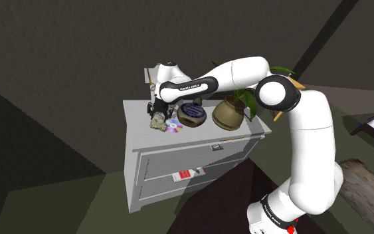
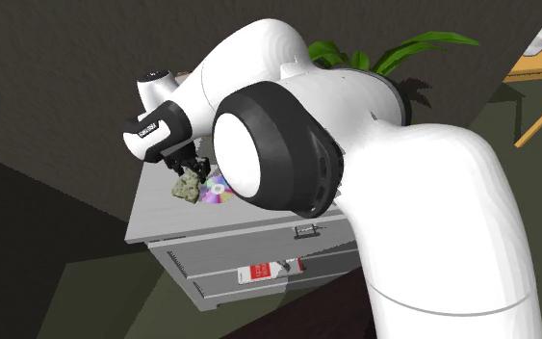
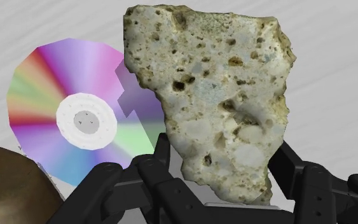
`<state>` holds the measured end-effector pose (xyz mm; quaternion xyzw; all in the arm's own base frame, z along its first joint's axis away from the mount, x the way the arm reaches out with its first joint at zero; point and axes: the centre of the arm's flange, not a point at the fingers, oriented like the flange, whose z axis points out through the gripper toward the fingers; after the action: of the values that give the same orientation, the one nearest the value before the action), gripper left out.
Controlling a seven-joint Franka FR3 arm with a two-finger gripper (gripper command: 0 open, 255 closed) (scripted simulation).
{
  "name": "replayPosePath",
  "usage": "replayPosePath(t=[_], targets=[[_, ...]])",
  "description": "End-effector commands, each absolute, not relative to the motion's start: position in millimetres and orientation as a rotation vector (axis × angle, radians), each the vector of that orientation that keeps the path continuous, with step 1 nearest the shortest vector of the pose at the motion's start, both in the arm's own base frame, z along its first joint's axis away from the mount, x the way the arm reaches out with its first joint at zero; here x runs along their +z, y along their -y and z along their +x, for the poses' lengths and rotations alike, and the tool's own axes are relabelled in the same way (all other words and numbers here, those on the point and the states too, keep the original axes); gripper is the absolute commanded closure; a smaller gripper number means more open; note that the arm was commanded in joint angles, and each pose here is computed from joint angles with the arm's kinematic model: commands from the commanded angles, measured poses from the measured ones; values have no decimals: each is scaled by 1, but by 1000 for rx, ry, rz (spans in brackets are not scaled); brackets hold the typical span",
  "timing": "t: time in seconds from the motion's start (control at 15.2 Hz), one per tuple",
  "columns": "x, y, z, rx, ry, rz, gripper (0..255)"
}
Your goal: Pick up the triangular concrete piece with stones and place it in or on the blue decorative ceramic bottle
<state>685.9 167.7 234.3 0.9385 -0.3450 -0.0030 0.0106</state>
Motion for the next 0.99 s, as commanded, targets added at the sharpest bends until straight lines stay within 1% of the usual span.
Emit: replayPosePath(t=[0.0, 0.92], targets=[[234, -168, 686, -11, 1076, 2929, 255], [308, -168, 686, -11, 1076, 2929, 255]])
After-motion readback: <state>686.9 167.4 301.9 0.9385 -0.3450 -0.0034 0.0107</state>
